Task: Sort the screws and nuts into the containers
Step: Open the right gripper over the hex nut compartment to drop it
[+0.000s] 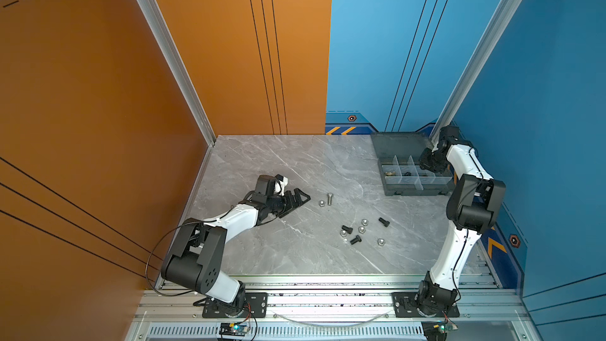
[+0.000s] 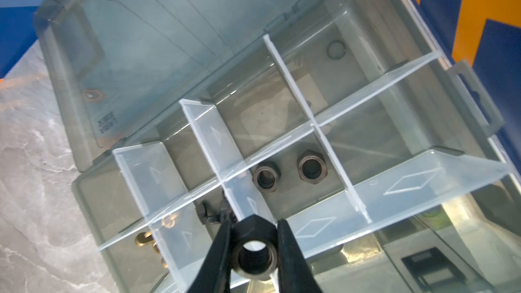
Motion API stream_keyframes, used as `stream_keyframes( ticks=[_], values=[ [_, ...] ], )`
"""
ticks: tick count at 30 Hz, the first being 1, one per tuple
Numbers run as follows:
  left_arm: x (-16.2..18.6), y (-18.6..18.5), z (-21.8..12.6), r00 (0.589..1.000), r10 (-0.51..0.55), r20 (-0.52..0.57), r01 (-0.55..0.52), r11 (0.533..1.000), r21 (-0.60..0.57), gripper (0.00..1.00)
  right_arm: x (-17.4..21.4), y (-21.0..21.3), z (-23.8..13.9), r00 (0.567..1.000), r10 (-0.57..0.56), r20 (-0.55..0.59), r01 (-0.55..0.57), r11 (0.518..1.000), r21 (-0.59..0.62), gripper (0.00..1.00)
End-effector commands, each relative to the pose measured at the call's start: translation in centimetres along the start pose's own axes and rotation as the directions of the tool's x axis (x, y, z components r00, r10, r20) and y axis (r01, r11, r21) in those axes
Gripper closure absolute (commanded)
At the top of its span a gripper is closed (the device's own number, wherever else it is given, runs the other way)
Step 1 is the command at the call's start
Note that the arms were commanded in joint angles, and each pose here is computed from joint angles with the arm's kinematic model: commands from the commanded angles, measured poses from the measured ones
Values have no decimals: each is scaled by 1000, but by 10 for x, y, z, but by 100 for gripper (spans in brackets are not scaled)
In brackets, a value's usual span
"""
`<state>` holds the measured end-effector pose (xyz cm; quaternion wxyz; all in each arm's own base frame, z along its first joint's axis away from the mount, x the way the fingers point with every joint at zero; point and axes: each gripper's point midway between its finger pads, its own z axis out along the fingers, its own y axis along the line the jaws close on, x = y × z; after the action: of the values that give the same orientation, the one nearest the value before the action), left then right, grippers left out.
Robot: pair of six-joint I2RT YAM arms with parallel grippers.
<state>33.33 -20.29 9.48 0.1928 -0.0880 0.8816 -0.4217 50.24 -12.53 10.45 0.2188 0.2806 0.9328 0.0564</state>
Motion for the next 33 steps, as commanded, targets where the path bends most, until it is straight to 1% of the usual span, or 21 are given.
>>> stream_keyframes(
  ticks=[1,15,17,20,23,26,27,33],
  values=[
    [-7,-6,1,1000,0,4,-1,1000,30,2,-11,-10,2,1000,-10,30,8,999,42,100],
    [-10,-5,2,1000,-3,-1,4,1000,22,2,-11,-20,26,1000,9,0,-9,999,52,100],
    [-10,-6,3,1000,-4,-2,4,1000,23,2,-10,-20,26,1000,9,-1,-9,998,55,97],
    [-12,-6,3,1000,-3,-2,3,1000,24,2,-11,-22,26,1000,8,0,-8,998,61,85],
    [-14,-7,4,1000,1,-1,-1,1000,26,2,-11,-22,26,1000,7,0,-7,998,64,76],
    [-14,-8,4,1000,0,-2,0,1000,27,2,-11,-23,26,1000,7,-2,-7,998,61,72],
    [-15,-8,4,1000,0,-2,0,1000,27,2,-11,-23,26,1000,7,-3,-6,998,60,69],
    [-14,-7,4,1000,-1,-2,1,1000,24,2,-9,-19,21,1000,-5,-14,6,999,36,62]
  ],
)
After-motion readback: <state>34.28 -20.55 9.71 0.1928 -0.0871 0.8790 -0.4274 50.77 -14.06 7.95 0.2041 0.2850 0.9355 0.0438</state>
